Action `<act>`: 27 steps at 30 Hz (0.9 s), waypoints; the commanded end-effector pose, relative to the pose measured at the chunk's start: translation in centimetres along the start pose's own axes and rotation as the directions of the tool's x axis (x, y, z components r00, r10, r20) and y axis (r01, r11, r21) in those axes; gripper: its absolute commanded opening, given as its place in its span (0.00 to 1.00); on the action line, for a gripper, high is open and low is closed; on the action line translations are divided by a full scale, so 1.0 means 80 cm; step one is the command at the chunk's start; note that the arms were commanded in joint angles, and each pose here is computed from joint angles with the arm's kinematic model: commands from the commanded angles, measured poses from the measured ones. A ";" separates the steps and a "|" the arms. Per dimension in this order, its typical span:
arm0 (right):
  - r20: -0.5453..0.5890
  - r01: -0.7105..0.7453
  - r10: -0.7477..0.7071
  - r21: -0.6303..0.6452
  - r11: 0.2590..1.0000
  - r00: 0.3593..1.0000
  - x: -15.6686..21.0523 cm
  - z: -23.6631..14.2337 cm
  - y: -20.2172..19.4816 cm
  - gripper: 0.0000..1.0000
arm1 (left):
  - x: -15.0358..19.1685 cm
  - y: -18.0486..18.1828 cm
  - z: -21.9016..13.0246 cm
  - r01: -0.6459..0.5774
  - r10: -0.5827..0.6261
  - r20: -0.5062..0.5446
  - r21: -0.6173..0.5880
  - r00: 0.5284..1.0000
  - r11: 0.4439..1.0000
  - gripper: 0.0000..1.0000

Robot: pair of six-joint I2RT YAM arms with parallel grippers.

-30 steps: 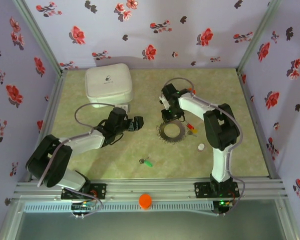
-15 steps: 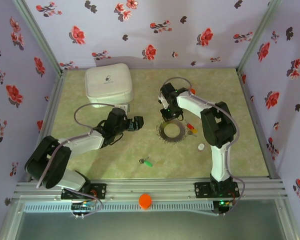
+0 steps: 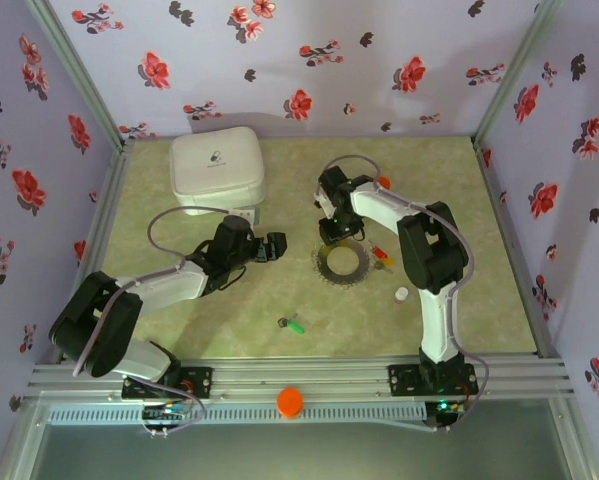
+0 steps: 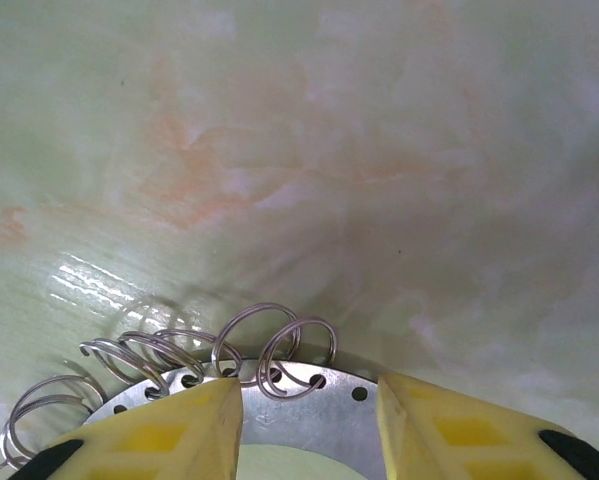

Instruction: Put the keys on the keyring

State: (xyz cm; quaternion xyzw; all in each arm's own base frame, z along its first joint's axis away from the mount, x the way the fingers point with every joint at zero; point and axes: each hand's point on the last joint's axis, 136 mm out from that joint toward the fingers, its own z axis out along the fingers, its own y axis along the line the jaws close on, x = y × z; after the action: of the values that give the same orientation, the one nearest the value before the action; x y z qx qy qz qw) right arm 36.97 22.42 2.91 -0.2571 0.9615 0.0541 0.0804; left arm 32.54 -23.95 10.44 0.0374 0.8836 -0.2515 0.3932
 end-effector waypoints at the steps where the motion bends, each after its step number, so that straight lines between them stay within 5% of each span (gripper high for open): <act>1: 0.002 0.014 -0.014 -0.013 1.000 1.000 -0.001 -0.013 0.009 0.42 | 0.000 0.004 -0.001 0.022 -0.022 0.014 0.001 1.000 1.000 0.89; 8: -0.021 0.015 -0.015 0.018 1.000 1.000 0.002 -0.003 0.004 0.39 | 0.000 0.006 -0.002 0.022 -0.022 0.014 -0.001 1.000 1.000 0.89; 15: 0.031 0.019 -0.019 -0.001 1.000 0.999 -0.006 -0.025 0.015 0.49 | 0.001 0.006 -0.003 0.023 -0.023 0.014 0.000 1.000 1.000 0.89; 27: 0.024 0.007 -0.007 0.020 1.000 1.000 -0.003 -0.006 0.009 0.44 | 0.007 0.010 0.002 0.031 -0.031 0.007 -0.005 0.999 0.999 0.89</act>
State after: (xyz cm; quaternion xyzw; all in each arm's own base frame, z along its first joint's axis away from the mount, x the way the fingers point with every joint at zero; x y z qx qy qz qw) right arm 36.85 23.18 4.16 -0.2626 0.9580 0.0565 0.1006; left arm 32.33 -23.69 9.93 0.0303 0.8839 -0.2540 0.3914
